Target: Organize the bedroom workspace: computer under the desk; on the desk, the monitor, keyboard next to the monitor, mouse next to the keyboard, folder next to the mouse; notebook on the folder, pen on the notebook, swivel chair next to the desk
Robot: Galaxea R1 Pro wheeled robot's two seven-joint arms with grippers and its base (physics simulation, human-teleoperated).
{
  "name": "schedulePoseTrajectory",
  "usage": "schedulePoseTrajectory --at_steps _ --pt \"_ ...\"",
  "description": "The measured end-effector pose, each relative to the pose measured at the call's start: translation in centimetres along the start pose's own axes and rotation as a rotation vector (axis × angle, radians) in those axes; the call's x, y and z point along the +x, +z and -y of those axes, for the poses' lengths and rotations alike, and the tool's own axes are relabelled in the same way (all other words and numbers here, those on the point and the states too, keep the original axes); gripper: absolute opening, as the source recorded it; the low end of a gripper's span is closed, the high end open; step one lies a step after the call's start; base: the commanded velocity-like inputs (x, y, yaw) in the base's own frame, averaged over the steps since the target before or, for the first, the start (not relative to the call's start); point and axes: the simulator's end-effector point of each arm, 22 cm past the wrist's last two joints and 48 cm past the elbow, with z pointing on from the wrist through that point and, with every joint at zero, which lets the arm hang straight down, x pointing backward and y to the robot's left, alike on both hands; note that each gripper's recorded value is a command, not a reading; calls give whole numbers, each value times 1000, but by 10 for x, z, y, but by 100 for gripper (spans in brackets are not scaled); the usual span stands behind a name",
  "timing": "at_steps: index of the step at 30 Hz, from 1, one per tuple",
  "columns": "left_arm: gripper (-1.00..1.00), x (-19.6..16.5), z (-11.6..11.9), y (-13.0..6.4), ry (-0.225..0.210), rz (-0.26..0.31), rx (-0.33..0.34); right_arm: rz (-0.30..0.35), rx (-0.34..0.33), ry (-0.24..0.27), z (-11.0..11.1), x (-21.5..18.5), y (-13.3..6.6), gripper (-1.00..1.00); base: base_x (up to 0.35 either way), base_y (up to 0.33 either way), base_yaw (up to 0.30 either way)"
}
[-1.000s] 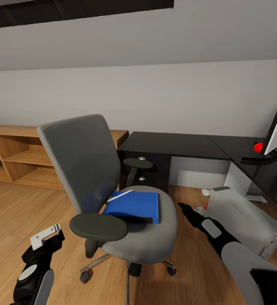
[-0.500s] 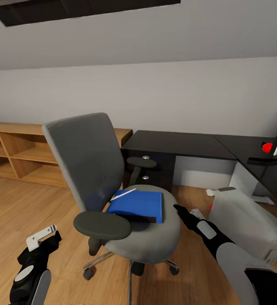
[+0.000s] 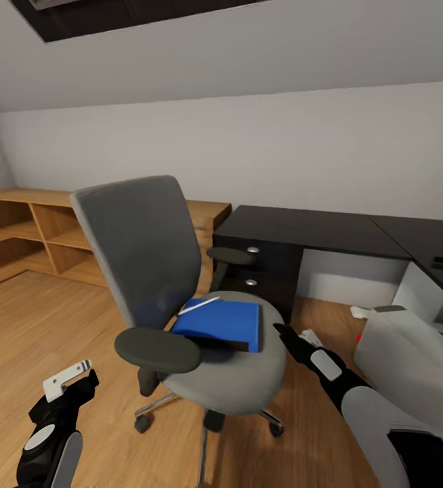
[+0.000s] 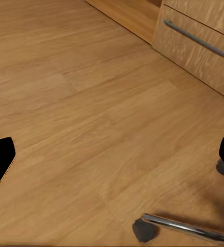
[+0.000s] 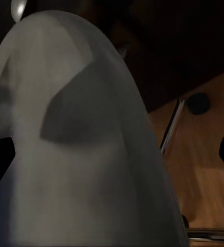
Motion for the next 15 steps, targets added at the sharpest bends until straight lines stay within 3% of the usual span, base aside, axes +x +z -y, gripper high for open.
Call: schedulePoseTrajectory --at_steps 15 --pt "100 7 2 2 8 -14 1 6 -14 -4 -3 -3 4 100 0 0 202"
